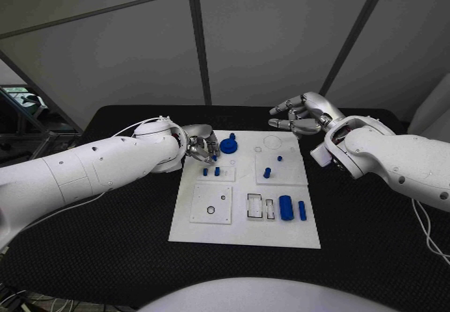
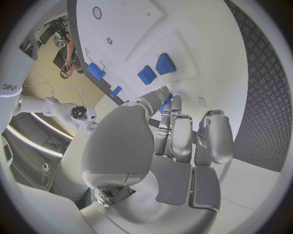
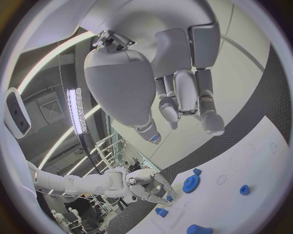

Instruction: Assemble the parts on the task board

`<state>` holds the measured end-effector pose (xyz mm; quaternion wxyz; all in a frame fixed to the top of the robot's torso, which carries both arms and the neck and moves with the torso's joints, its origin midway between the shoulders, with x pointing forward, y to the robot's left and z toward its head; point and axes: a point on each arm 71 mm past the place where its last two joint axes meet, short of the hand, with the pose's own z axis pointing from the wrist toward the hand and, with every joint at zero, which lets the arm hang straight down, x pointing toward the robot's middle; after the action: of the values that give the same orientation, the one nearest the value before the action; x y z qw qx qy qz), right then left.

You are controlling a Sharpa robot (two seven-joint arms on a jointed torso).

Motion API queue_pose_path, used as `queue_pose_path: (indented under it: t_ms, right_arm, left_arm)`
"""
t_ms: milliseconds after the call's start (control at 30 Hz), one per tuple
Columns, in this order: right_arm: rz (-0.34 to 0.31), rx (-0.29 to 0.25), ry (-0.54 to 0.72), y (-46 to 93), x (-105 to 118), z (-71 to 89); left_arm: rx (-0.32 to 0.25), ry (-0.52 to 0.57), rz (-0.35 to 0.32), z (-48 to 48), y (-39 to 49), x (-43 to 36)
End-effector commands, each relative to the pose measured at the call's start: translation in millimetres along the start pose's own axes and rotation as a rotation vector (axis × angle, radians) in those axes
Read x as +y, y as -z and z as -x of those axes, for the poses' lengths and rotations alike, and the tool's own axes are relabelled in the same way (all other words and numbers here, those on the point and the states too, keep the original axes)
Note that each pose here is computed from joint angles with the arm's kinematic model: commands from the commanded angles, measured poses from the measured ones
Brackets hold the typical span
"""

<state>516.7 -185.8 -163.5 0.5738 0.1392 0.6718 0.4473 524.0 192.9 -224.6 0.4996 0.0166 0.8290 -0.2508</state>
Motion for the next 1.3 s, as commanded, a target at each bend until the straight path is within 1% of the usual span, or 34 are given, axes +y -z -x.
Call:
queue_pose_path:
  t_ms: [33, 300, 467, 700, 1033, 1100, 1167, 1300]
  right_arm:
    - [0.006, -0.011, 0.006, -0.2, 0.7, 1.9]
    - [0.002, -0.014, 0.009, -0.4, -0.4, 2.6]
    - [-0.02, -0.02, 0.022, -0.3, -5.4, 6.0]
    - [-0.047, -0.015, 0.032, -0.6, -10.7, 8.4]
    - [-0.079, 0.003, 0.057, -0.3, -16.7, 10.3]
    - [-0.096, 0.019, 0.083, 0.4, -19.4, 10.8]
    - [-0.112, 0.036, 0.122, 1.3, -22.1, 11.4]
    - [-0.128, 0.083, 0.273, 4.9, -23.7, 9.6]
  left_arm:
    - [-0.003, 0.0, 0.008, 0.7, 0.2, -0.8]
    - [-0.002, 0.0, 0.014, 0.6, 0.3, -0.2]
    - [0.008, -0.001, 0.027, 0.3, 1.3, 2.2]
    - [0.004, -0.001, 0.045, 1.8, 3.2, 8.7]
    - [-0.035, 0.012, 0.053, 7.5, 7.4, 19.1]
    - [-0.052, 0.02, 0.048, 10.6, 9.2, 20.9]
    - [-0.091, 0.042, 0.034, 15.5, 11.6, 22.7]
    - [-0.229, 0.148, -0.041, 29.1, 21.3, 26.2]
